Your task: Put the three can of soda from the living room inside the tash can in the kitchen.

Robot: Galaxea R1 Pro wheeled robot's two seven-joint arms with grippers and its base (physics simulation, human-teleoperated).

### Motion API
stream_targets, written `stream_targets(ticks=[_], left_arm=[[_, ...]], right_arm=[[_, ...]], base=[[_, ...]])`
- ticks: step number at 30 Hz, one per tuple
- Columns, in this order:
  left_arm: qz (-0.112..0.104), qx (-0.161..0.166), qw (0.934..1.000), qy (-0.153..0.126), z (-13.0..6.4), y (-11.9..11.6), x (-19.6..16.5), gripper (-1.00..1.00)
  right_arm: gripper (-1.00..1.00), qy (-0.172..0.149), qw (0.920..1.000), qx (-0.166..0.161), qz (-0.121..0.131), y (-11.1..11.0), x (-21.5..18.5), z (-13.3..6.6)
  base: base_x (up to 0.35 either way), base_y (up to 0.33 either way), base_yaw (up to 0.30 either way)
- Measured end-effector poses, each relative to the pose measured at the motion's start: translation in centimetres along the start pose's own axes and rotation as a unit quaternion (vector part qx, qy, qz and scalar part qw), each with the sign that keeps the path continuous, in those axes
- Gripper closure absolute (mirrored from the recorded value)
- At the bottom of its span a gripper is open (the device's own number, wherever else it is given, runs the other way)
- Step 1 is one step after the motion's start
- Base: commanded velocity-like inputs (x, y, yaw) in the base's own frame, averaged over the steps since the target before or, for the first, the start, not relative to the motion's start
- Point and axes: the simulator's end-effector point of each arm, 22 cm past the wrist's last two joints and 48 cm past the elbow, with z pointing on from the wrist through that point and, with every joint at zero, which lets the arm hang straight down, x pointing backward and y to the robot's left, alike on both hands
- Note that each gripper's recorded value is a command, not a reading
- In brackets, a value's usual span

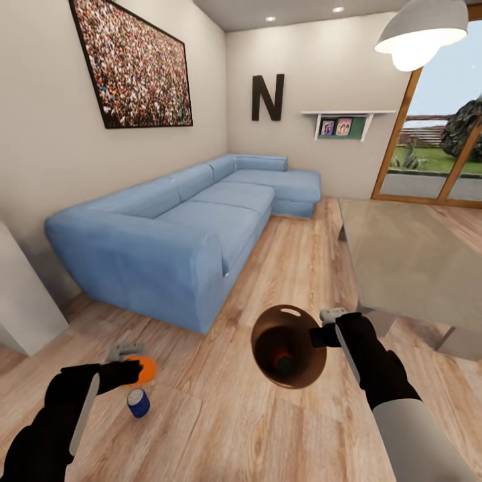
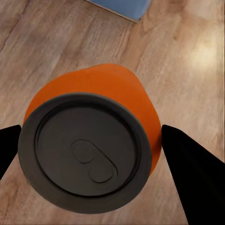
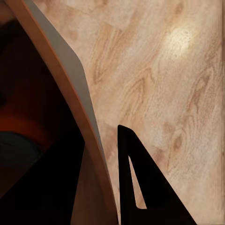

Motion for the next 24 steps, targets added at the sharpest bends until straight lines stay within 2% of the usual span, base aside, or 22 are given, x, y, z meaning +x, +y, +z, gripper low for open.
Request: stream_targets(ticks=[5,8,12,14,17,18,20,21,24], left_arm=[[0.002,0.030,0.9995,-0.009,-1.5,-1.7,-1.7,1.00],[0.004,0.072,0.9973,-0.015,-2.8,-3.7,-2.9,1.00],[0.006,0.154,0.9879,-0.020,-5.1,-7.4,-4.7,1.00],[0.009,0.177,0.9838,-0.025,-5.9,-8.5,-5.5,1.00],[0.013,0.198,0.9796,-0.032,-7.0,-9.6,-6.6,1.00],[0.019,0.216,0.9755,-0.037,-7.7,-10.7,-7.1,1.00],[0.028,0.225,0.9733,-0.038,-8.3,-11.5,-7.6,1.00],[0.035,0.239,0.9696,-0.040,-8.8,-12.6,-7.9,1.00],[0.052,0.254,0.9649,-0.043,-9.6,-14.1,-8.2,1.00]], right_arm=[[1.00,0.007,1.0000,-0.002,-0.001,0.1,-0.3,-0.5],[1.00,0.010,0.9999,-0.001,-0.010,0.4,-0.6,-0.8],[1.00,0.023,0.9995,-0.008,-0.021,1.4,-0.2,-0.9],[1.00,0.026,0.9994,-0.007,-0.023,1.5,-0.3,-1.1],[1.00,0.031,0.9990,-0.007,-0.032,1.9,-0.5,-1.3],[1.00,0.039,0.9983,-0.007,-0.044,2.4,-0.1,-1.2],[1.00,0.047,0.9977,-0.015,-0.046,3.1,0.3,-1.2],[1.00,0.054,0.9972,-0.017,-0.049,3.3,0.6,-1.1],[1.00,0.075,0.9956,-0.012,-0.055,3.2,2.0,-0.5]], base=[[0.000,0.000,0.000],[0.000,0.000,0.000],[0.000,0.000,0.000],[0.000,0.000,0.000],[0.000,0.000,0.000],[0.000,0.000,0.000],[0.000,0.000,0.000],[0.000,0.000,0.000],[0.000,0.000,0.000]])
